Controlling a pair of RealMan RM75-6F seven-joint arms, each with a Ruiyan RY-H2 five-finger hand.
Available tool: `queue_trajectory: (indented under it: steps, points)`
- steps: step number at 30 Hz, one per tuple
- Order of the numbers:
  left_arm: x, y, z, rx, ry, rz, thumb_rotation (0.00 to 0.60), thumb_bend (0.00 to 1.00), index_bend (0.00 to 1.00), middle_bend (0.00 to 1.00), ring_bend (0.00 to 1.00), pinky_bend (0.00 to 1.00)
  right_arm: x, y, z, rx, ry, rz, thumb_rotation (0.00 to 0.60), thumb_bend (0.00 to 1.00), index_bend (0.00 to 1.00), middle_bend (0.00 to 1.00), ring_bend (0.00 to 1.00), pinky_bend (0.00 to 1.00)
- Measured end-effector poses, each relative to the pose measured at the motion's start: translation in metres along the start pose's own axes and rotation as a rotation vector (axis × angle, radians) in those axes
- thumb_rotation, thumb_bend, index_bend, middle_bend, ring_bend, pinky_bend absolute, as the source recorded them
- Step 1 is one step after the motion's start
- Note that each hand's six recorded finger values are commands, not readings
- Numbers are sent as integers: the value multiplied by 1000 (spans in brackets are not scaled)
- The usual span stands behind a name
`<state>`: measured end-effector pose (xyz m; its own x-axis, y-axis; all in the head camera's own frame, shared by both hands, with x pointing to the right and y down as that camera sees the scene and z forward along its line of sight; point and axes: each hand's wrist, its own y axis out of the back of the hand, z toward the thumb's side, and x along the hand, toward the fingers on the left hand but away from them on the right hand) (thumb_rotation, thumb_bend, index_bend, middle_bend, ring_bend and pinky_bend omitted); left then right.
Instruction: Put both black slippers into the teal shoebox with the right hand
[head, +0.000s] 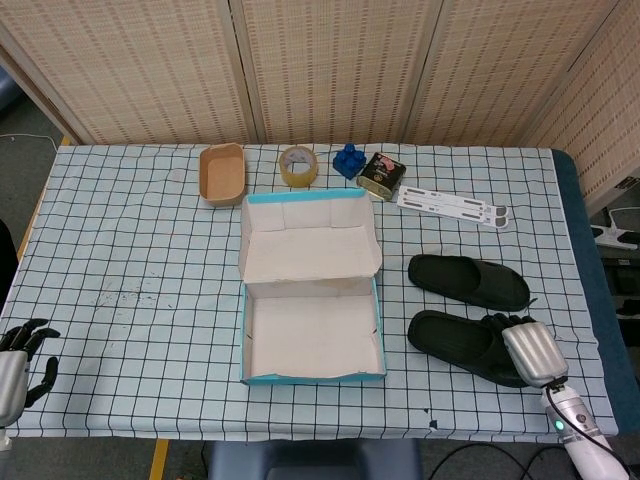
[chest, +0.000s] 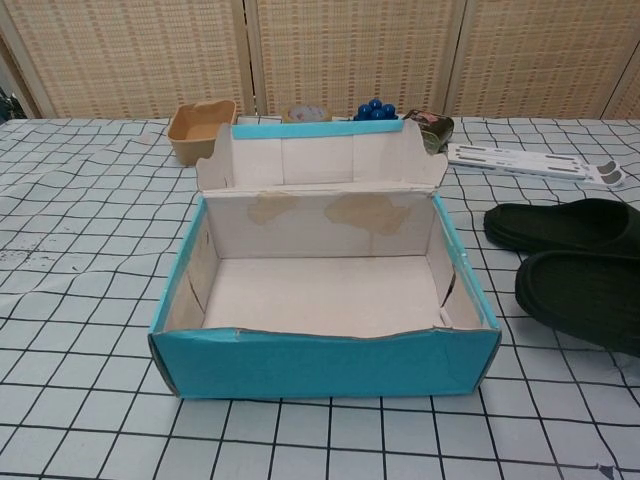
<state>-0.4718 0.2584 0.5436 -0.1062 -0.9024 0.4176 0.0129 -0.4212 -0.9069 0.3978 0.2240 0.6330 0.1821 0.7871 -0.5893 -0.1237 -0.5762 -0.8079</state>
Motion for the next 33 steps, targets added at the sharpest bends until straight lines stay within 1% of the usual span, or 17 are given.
queue_trajectory:
  steps: [5,8,11,12,14,15,17,20,23,27,30,33]
  points:
    - [0,0,0,-1,0,-1,600,490,350,219,244,479,6,17,-6,20,-35,-83,600,22,681,574,516,516]
    - [0,0,0,-2,0,-2,600,490,350,219,244,479,11,32,-7,44,-61,-155,600,23,681,574,516,520]
    - [0,0,0,-2,-1,-2,600,490,350,219,244,479,17,50,-7,66,-83,-249,600,23,681,574,517,521]
    - [0,0,0,-1,-2,-2,600,489,350,219,244,479,19,58,-5,69,-86,-291,600,23,681,574,518,522]
    - [0,-1,0,0,-2,-3,600,490,350,219,244,479,23,70,1,60,-74,-346,600,23,681,576,518,522]
    - [0,-1,0,0,-2,-4,600,490,350,219,244,479,24,77,6,46,-55,-370,600,23,681,577,519,522]
    - [0,-2,0,2,-1,-7,600,490,350,219,244,479,24,85,15,19,-17,-387,600,23,683,579,519,522]
    - [1,-3,0,5,0,-14,600,490,350,219,245,479,19,95,29,0,51,-366,600,23,685,580,519,522]
    - [2,-4,1,10,1,-18,600,490,350,219,244,479,9,101,50,-9,127,-311,600,23,686,581,520,522]
    - [2,-4,1,10,1,-16,600,489,350,219,244,479,-7,111,96,-24,252,-216,600,23,686,581,520,522]
    - [1,-3,0,7,2,-12,600,489,350,219,244,479,-20,118,132,-25,335,-160,600,23,686,581,520,523]
    - [1,-2,0,1,2,-9,600,490,350,219,244,479,-33,122,156,-37,376,-123,600,23,686,581,519,523]
